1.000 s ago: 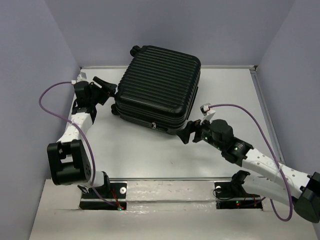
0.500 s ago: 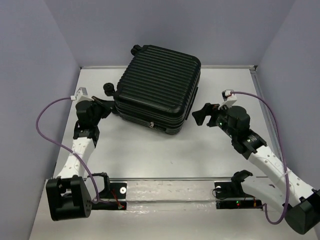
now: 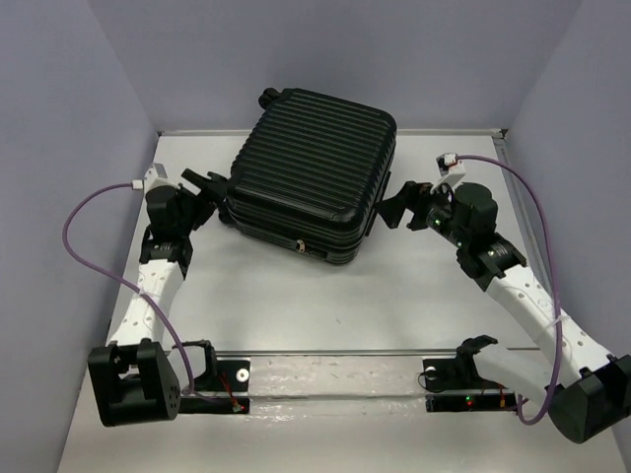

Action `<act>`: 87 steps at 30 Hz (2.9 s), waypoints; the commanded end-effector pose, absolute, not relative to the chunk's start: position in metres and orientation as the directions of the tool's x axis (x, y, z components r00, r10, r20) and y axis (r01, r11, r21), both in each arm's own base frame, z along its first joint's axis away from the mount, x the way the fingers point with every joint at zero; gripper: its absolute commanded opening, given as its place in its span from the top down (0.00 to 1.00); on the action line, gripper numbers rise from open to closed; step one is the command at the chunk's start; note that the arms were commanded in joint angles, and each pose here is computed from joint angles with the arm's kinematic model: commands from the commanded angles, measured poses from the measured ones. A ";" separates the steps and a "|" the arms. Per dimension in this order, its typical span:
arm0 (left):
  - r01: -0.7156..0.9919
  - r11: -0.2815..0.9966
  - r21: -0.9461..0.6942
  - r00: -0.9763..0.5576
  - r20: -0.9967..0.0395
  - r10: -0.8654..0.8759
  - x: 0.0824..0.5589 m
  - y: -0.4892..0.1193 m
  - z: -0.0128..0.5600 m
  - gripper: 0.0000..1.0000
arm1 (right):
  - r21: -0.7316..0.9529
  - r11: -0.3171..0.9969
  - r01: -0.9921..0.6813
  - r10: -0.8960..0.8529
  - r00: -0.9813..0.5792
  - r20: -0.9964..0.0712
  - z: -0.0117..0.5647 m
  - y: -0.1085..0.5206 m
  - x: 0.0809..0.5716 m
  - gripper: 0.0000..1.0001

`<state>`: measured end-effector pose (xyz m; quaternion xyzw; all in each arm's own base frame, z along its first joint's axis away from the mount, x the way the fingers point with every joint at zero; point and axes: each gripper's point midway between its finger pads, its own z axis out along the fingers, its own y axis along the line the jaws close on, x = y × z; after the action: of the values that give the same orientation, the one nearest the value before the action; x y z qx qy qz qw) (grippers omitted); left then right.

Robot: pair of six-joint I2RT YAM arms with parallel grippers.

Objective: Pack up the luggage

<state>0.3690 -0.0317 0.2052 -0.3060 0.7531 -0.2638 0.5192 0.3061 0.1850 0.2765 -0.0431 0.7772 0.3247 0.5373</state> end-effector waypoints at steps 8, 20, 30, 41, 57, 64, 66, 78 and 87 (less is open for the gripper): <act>-0.143 0.586 -0.798 -0.294 -0.531 -0.795 0.412 -0.040 0.227 0.05 | 0.460 0.734 -0.500 0.252 -0.428 -0.868 0.267 0.197 0.296 0.00; -0.132 0.487 -0.863 -0.264 -0.443 -0.857 0.435 -0.039 0.229 0.12 | 0.457 0.726 -0.513 0.230 -0.446 -0.865 0.252 0.198 0.290 0.00; -0.137 0.392 -0.910 -0.236 -0.354 -0.905 0.455 -0.030 0.235 0.08 | 0.455 0.727 -0.514 0.205 -0.470 -0.859 0.233 0.197 0.283 0.00; -0.131 0.376 -0.917 -0.251 -0.336 -0.908 0.463 -0.030 0.230 0.21 | 0.456 0.734 -0.503 0.195 -0.487 -0.851 0.222 0.196 0.283 0.00; -0.075 0.410 -0.909 -0.212 -0.387 -0.897 0.439 -0.029 0.231 0.94 | 0.474 0.767 -0.432 0.256 -0.471 -0.844 0.237 0.192 0.304 0.00; -0.016 0.448 -0.894 -0.152 -0.441 -0.885 0.395 -0.031 0.238 0.94 | 0.485 0.773 -0.410 0.307 -0.426 -0.851 0.266 0.194 0.338 0.00; -0.005 0.467 -0.884 -0.177 -0.459 -0.870 0.382 -0.044 0.230 0.94 | 0.493 0.752 -0.437 0.311 -0.424 -0.850 0.273 0.197 0.344 0.00; 0.154 0.543 -0.826 -0.317 -0.561 -0.765 0.277 -0.126 0.222 0.94 | 0.650 0.445 -0.616 0.189 -0.645 -0.741 0.279 0.259 0.414 0.13; 0.228 0.496 -0.838 -0.394 -0.545 -0.740 0.247 -0.159 0.222 0.94 | 0.675 0.356 -0.646 0.110 -0.689 -0.717 0.278 0.318 0.449 0.12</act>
<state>0.2501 -0.1535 0.2082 -0.2561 0.6959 -0.4868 0.4618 0.4512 0.2850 0.2800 -0.1525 0.7436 0.5096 0.4050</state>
